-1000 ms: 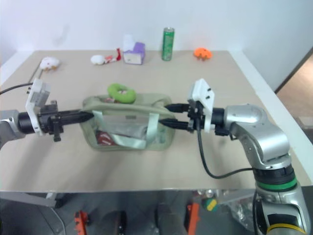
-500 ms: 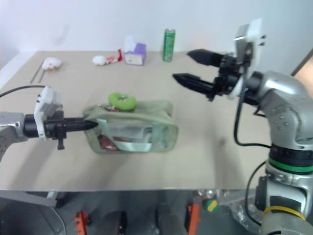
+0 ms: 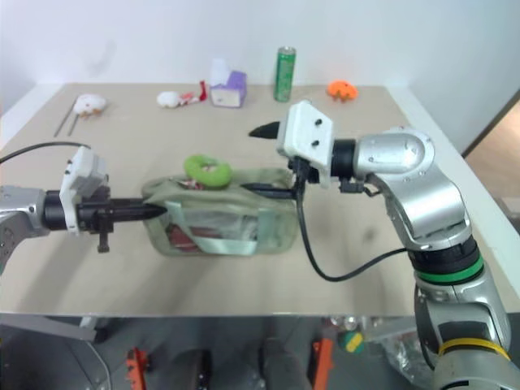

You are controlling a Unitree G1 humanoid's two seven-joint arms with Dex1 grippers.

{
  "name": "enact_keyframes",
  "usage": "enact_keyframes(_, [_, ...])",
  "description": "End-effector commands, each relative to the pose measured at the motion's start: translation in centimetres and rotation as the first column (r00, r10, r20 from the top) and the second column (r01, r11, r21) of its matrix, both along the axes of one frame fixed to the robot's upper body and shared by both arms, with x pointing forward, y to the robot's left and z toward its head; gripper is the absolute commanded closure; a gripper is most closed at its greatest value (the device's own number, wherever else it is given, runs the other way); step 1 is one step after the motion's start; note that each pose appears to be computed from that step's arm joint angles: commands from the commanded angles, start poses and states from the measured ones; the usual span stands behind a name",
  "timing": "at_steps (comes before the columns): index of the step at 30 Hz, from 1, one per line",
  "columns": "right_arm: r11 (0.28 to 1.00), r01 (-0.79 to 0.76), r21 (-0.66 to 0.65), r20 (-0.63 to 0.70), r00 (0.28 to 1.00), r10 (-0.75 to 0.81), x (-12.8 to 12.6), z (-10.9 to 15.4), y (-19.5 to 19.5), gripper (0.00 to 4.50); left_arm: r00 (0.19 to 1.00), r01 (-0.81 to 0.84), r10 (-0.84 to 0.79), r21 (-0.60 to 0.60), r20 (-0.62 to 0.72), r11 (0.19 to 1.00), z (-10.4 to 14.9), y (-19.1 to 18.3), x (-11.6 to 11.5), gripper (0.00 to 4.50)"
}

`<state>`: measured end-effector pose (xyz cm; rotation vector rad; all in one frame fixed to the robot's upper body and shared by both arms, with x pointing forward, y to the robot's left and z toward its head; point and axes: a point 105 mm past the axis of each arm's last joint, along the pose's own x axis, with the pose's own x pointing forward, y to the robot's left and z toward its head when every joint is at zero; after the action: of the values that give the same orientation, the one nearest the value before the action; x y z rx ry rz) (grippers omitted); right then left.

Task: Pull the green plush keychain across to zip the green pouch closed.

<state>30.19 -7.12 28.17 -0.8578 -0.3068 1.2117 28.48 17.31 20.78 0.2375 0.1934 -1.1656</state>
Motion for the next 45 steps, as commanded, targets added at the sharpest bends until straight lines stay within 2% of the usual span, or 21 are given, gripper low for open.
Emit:
enact_keyframes(1, [0.998,-0.039,-0.054,0.150,0.988,0.047,-0.5,1.4,0.8,0.23,0.999,0.033,-0.033,0.023,-0.037,0.999,-1.0,-0.5,-0.4,4.50])
enact_keyframes(9, [0.989,-0.084,-0.120,0.241,0.964,0.112,-0.3,0.8,2.3,0.23,0.999,0.036,-0.036,0.019,-0.036,0.999,-1.0,-0.5,-0.4,4.50])
enact_keyframes(24, [0.980,-0.136,-0.148,0.292,0.940,0.175,0.2,0.1,4.4,0.23,0.999,0.028,-0.028,0.008,-0.026,1.000,-1.0,-0.6,-0.4,4.50])
enact_keyframes(25, [0.980,-0.138,-0.147,0.294,0.939,0.176,0.3,0.1,4.4,0.74,0.999,0.027,-0.027,0.007,-0.026,1.000,-1.0,-0.6,-0.4,4.50])
enact_keyframes(26, [0.980,-0.140,-0.144,0.294,0.939,0.177,0.3,0.1,4.5,0.92,0.999,0.027,-0.026,0.006,-0.025,1.000,-1.0,-0.6,-0.4,4.50])
enact_keyframes(33, [0.981,-0.138,-0.139,0.280,0.944,0.172,0.9,-0.4,4.4,3.46,1.000,0.021,-0.021,0.000,-0.023,1.000,-1.1,-0.7,-0.4,4.50])
enact_keyframes(36, [0.980,-0.137,-0.142,0.276,0.946,0.173,1.0,-0.5,4.3,4.29,1.000,0.018,-0.019,-0.002,-0.023,1.000,-1.1,-0.7,-0.3,4.50])
enact_keyframes(37, [0.980,-0.137,-0.142,0.275,0.946,0.172,1.0,-0.5,4.2,4.48,1.000,0.017,-0.017,-0.003,-0.023,1.000,-1.1,-0.7,-0.3,4.50])
enact_keyframes(42, [0.982,-0.118,-0.149,0.271,0.950,0.156,1.3,-0.6,3.5,4.48,1.000,0.016,-0.016,-0.005,-0.026,1.000,-1.2,-0.7,-0.2,4.50])
enact_keyframes(45, [0.990,-0.051,-0.132,0.299,0.950,0.088,2.0,0.5,1.9,4.48,0.999,0.018,-0.018,-0.008,-0.029,1.000,-1.2,-0.8,-0.2,4.50])
